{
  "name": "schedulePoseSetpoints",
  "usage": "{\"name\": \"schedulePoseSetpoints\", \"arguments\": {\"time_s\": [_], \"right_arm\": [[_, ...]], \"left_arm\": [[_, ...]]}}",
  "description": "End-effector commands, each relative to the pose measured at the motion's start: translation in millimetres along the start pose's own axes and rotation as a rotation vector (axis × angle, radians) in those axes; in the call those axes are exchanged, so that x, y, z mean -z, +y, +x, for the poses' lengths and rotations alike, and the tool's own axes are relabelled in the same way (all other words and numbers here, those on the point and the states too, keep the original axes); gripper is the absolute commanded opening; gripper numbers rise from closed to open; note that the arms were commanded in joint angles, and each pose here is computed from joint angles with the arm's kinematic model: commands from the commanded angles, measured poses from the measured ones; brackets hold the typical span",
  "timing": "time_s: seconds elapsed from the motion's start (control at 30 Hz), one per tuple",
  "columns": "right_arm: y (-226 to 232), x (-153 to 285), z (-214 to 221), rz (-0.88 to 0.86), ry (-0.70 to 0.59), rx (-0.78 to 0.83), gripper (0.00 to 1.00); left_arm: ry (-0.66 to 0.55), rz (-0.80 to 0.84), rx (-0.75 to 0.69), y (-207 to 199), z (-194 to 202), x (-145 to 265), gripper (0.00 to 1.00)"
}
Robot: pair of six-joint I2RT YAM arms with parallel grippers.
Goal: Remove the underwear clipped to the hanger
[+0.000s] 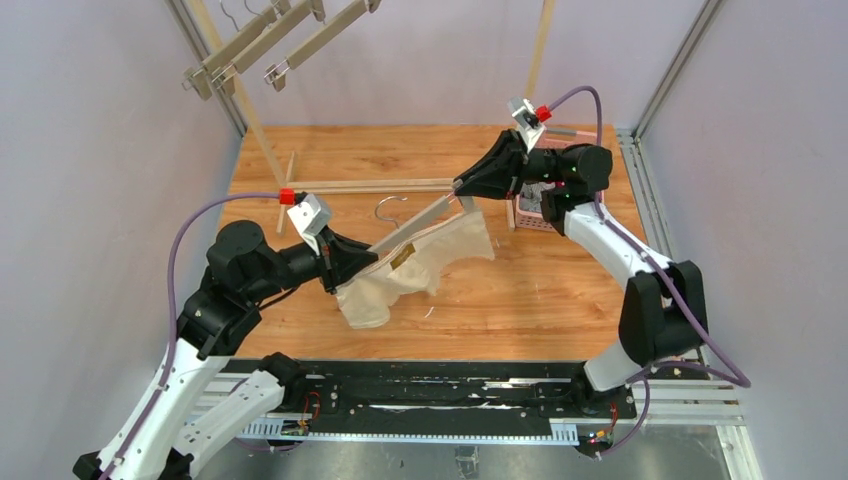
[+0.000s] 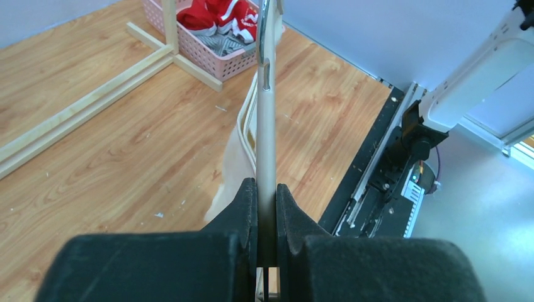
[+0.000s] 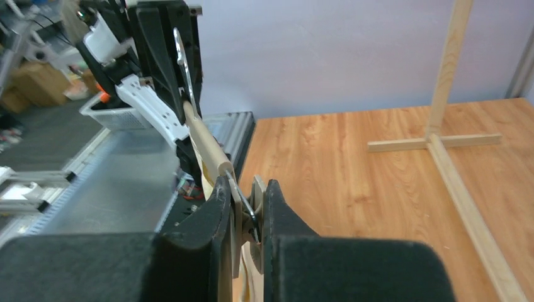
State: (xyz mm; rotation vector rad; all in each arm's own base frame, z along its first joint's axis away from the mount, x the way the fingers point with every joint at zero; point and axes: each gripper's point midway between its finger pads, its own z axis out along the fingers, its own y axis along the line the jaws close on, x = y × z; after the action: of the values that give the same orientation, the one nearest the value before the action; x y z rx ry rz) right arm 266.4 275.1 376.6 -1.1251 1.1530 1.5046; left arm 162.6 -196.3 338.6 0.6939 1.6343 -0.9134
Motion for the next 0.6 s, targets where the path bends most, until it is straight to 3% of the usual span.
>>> {"name": "schedulePoseSetpoints", "arguments": {"time_s": [0.0, 0.1, 0.23, 0.33, 0.47, 0.57], "right_arm": [[10.4, -2.6, -11.6, -0.075, -0.026, -0.022, 0.01], [10.0, -2.1, -9.3, -0.069, -0.031, -0.015, 0.01], [10.8, 0.5, -11.8, -0.046, -0.048, 0.000, 0.28], [5.4, 7.5, -17.8, 0.017, -0.074, 0.006, 0.41], [-14.7, 19.2, -22.0, 0.242, -0.072, 0.103, 0.50], [-25.3, 31.0, -15.7, 0.524, 0.040, 0.199, 0.63]], "left_arm": [[-0.059, 0.045, -0.029, -8.8, -15.6, -1.2, 0.00], [-0.064, 0.037, -0.031, -7.3, -17.1, -1.4, 0.00], [-0.069, 0.029, -0.034, -6.1, -18.5, -1.3, 0.00], [-0.074, 0.029, -0.035, -6.4, -20.2, -1.1, 0.00], [-0.079, 0.034, -0.038, -7.8, -23.0, -0.8, 0.00], [-0.084, 0.039, -0.046, -8.5, -25.9, -1.2, 0.00]]}}
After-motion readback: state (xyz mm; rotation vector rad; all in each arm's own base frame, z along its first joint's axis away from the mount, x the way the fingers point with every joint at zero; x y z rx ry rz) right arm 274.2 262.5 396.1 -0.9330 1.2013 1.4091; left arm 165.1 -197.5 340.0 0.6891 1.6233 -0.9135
